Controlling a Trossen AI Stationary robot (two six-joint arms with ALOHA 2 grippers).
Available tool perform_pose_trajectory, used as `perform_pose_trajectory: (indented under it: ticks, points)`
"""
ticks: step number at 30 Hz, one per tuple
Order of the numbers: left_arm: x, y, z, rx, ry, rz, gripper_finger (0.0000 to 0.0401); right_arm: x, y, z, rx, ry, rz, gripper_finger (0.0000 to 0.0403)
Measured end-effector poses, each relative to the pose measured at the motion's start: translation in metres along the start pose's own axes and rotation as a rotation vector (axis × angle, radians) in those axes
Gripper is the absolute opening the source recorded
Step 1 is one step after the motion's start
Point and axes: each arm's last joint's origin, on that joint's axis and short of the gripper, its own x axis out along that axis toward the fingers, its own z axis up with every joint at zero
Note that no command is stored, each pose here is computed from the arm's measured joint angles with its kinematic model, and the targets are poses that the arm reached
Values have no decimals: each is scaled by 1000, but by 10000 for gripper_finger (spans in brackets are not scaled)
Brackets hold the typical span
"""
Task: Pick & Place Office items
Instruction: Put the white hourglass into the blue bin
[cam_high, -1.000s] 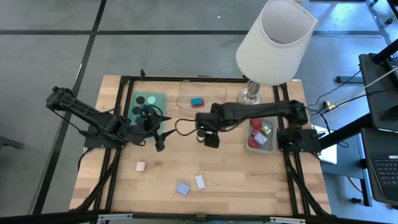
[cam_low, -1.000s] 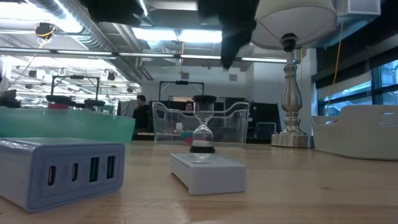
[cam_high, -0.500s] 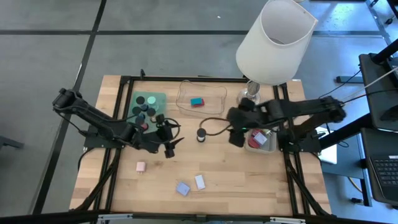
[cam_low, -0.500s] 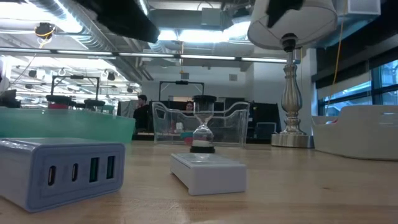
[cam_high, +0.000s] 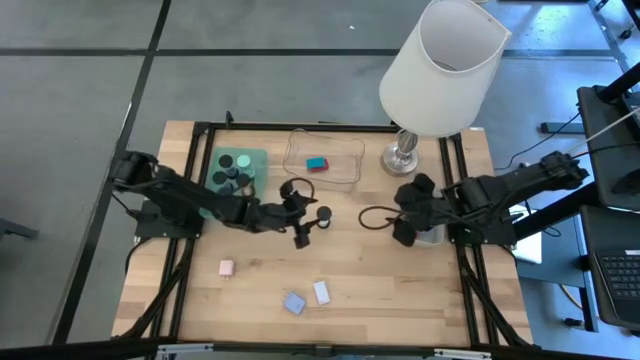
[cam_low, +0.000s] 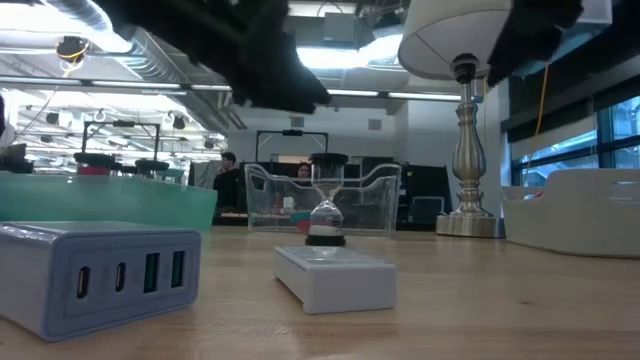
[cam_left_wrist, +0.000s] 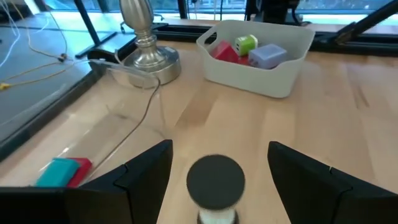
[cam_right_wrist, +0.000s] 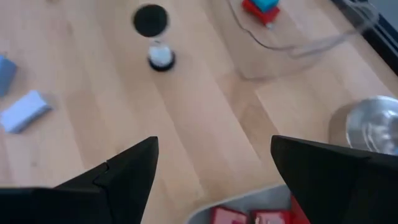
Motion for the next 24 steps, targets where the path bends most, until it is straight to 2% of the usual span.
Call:
perform_pose_trajectory:
  ticks: [4, 13, 24]
  points:
    - [16, 4, -7, 3, -2, -4, 262, 2, -8, -17, 35, -13, -28, 316]
    - [32, 5, -17, 27, 31, -108, 262, 9, -19, -50, 78, -54, -53, 316]
    - [43, 13, -26, 60, 59, -79, 262, 27, -19, -72, 126, -78, -42, 316]
